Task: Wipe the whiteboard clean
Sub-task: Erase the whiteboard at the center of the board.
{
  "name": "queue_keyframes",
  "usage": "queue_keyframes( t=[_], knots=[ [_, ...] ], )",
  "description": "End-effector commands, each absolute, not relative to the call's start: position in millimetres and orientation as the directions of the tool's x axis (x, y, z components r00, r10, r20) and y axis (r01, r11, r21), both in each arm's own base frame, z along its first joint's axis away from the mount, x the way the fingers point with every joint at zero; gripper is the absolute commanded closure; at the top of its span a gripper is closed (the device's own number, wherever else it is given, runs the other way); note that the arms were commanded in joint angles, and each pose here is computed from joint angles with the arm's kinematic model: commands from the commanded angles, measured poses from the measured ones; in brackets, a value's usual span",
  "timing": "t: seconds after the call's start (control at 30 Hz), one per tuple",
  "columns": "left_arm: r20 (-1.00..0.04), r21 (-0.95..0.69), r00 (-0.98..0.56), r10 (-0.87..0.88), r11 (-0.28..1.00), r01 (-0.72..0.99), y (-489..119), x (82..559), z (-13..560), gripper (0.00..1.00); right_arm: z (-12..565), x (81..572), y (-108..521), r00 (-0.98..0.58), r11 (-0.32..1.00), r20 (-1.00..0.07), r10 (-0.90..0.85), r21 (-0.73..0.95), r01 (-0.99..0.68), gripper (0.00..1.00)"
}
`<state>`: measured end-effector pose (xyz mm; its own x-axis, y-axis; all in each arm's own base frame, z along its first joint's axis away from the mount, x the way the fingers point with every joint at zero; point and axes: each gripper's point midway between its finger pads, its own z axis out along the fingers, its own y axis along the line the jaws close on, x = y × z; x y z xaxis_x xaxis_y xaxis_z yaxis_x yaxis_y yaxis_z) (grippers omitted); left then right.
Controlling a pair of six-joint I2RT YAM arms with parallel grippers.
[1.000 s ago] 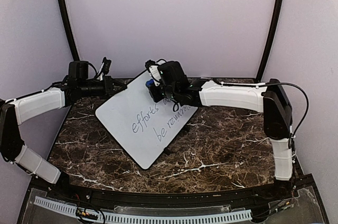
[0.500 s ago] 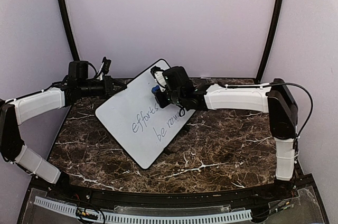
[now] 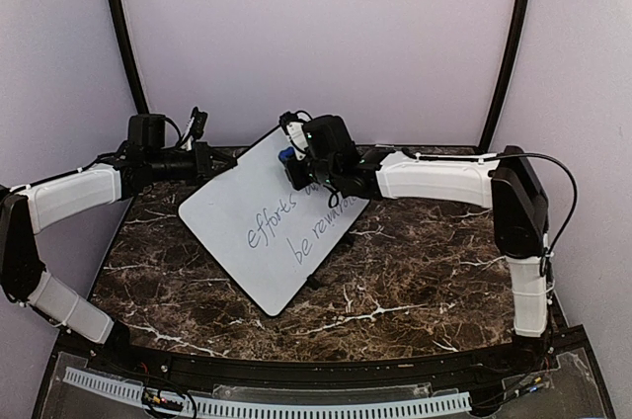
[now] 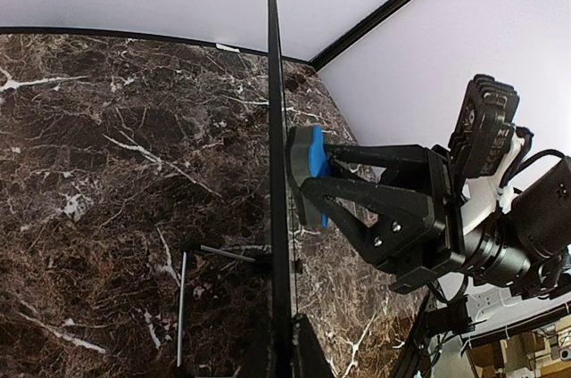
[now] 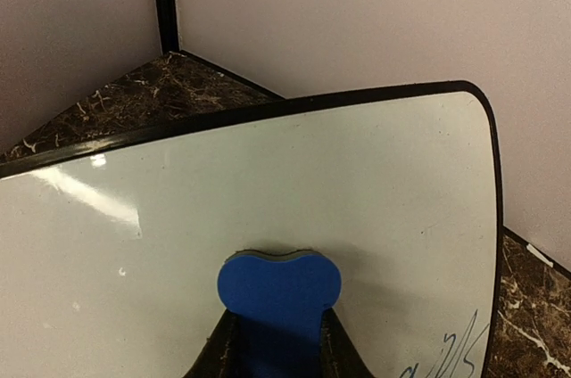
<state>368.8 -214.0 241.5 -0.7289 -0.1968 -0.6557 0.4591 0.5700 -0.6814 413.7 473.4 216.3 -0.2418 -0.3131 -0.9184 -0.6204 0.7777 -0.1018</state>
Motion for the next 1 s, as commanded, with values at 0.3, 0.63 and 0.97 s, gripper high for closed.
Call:
queue_keyframes(
  t=[0.3, 0.63, 0.97],
  knots=[
    [-0.756, -0.625, -0.634, -0.163, 0.466, 0.626, -228.0, 348.8, 290.4, 1.0, 173.0, 381.7, 461.5, -0.3, 0.717, -0.864, -0.403, -0.095, -0.691, 0.8],
    [-0.757, -0.622, -0.633, -0.163, 0.479, 0.62, -226.8, 350.5, 288.5, 1.0, 183.5, 312.2, 508.4, -0.118, 0.558, -0.855, -0.506, -0.219, -0.8, 0.79],
    [-0.75, -0.63, -0.64, -0.167, 0.475, 0.614, -227.3, 351.0, 287.1, 1.0, 174.0, 261.3, 503.2, -0.067, 0.485, -0.849, -0.523, -0.232, -0.843, 0.79]
  ],
)
